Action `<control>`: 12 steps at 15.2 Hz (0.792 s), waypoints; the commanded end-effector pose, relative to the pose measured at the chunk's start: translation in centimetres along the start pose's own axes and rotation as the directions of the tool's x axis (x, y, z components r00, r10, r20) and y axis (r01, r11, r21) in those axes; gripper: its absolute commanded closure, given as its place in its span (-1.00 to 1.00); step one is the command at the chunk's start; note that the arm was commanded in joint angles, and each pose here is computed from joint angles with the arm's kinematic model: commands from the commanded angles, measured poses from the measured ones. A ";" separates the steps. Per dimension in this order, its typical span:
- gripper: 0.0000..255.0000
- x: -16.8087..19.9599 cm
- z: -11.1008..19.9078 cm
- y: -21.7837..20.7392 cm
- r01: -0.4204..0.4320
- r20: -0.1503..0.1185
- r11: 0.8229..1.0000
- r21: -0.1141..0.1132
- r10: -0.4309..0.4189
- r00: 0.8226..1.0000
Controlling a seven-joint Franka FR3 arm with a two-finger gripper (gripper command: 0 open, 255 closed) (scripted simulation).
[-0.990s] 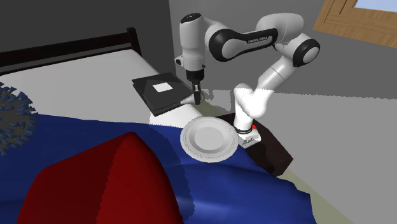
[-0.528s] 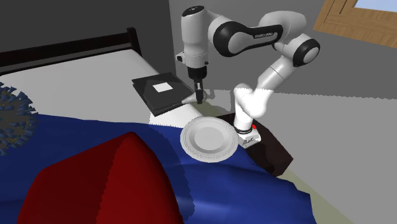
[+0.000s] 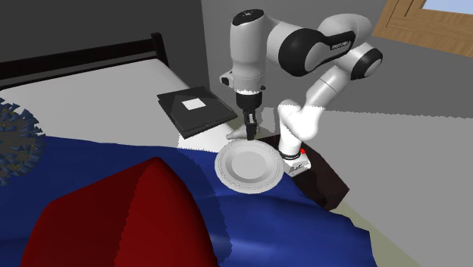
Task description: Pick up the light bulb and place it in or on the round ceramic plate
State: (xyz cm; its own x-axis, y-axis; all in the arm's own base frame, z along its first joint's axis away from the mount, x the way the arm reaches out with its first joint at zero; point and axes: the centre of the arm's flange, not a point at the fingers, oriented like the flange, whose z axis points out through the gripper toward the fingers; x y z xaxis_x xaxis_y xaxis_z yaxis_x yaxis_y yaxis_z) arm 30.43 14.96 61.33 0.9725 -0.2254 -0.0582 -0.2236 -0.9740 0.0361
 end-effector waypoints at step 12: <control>1.00 -1.8 4.5 -4.9 -0.001 0.001 1.000 0.000 0.001 1.000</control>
State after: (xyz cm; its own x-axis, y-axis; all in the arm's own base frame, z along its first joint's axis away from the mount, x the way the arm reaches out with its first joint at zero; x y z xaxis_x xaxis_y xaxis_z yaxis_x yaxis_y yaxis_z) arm 29.44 20.07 57.20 0.9722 -0.2266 -0.0594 -0.2247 -0.9737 0.0363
